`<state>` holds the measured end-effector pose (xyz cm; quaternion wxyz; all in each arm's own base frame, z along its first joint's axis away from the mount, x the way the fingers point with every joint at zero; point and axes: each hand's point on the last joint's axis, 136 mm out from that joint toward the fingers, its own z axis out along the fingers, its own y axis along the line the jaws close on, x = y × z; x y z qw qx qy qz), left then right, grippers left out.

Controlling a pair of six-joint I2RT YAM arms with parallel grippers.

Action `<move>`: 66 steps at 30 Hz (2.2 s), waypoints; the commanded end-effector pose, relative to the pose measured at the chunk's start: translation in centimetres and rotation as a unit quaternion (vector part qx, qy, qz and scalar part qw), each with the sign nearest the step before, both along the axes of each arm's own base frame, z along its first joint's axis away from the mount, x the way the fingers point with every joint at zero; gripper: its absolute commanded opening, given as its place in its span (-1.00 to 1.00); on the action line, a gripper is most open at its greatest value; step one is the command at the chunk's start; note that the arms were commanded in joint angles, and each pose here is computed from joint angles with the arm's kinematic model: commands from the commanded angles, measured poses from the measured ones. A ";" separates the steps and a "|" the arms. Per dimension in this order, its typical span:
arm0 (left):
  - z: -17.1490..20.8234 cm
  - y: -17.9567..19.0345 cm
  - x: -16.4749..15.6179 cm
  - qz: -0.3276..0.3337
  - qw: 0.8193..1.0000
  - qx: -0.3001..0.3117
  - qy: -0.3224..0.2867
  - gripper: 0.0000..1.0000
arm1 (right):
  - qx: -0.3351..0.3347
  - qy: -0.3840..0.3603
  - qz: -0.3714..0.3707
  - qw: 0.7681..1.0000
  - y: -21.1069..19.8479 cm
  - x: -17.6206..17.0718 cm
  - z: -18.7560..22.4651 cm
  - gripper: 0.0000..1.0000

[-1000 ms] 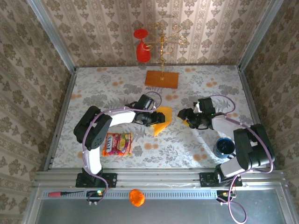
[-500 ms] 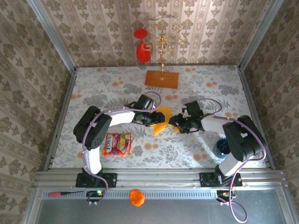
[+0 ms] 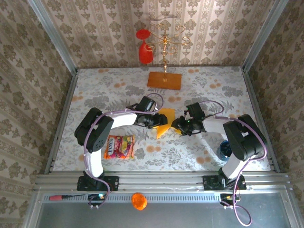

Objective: Fold a paper plane with a square sheet of paper (pick it up from the middle)

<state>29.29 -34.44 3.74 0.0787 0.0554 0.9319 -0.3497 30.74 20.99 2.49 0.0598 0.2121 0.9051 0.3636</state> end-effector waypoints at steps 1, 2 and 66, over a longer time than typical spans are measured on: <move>-3.4 2.3 -1.3 0.014 0.998 0.051 0.040 0.21 | -0.003 -0.007 -0.009 1.000 0.3 1.0 0.1 -0.31; -3.4 2.4 -1.4 0.014 0.998 0.051 0.041 0.20 | -0.004 -0.008 -0.009 1.000 0.3 1.0 0.1 -0.31; 1.6 2.3 0.4 0.023 0.998 0.032 -0.040 0.30 | 0.040 -0.041 -0.060 0.997 0.1 3.9 0.5 -0.95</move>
